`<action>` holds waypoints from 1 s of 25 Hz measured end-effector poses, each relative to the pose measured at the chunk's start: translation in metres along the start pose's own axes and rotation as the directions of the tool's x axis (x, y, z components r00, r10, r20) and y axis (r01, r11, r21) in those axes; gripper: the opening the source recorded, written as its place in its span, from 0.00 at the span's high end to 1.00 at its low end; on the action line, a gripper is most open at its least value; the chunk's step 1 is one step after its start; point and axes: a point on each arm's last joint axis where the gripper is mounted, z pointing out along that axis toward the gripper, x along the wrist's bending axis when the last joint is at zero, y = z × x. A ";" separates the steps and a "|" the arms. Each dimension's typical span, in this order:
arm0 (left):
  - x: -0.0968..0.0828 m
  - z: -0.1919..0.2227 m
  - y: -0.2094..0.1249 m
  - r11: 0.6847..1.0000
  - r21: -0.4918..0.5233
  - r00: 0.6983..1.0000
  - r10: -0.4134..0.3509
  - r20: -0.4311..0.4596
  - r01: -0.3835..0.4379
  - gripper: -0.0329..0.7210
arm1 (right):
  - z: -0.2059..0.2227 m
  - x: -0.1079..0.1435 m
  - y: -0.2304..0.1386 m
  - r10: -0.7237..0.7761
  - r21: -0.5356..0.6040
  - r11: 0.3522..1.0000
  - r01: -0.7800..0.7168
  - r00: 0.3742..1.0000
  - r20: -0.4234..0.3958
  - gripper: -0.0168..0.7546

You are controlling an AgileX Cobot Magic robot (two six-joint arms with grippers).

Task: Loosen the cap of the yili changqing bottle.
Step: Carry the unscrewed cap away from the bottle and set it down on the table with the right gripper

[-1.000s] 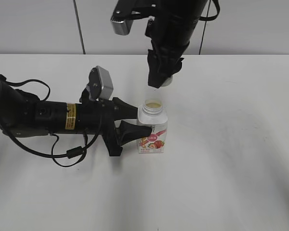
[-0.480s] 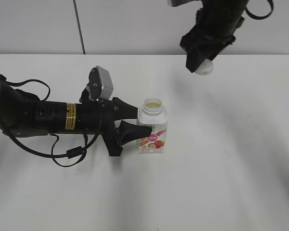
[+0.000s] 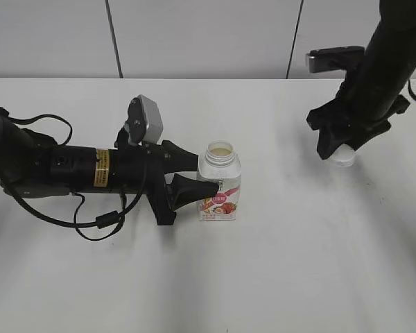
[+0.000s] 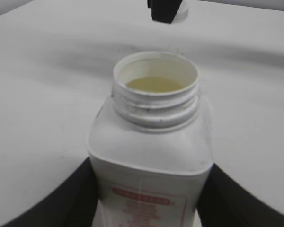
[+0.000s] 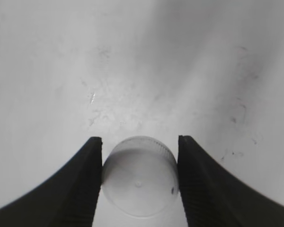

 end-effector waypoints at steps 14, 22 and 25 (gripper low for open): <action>0.000 0.000 0.000 1.000 -0.001 1.000 0.000 0.000 0.000 0.44 | 0.055 -0.009 -0.011 0.135 -0.280 0.953 -0.118 0.990 0.041 0.48; 0.000 0.000 0.000 1.000 -0.001 1.000 0.000 0.000 0.000 0.44 | 0.064 -0.010 -0.012 0.137 -0.265 0.957 -0.121 0.990 0.042 0.45; 0.000 0.000 0.000 1.000 -0.001 1.000 0.000 0.000 0.000 0.44 | 0.064 -0.010 -0.012 0.137 -0.266 0.956 -0.121 0.990 0.042 0.35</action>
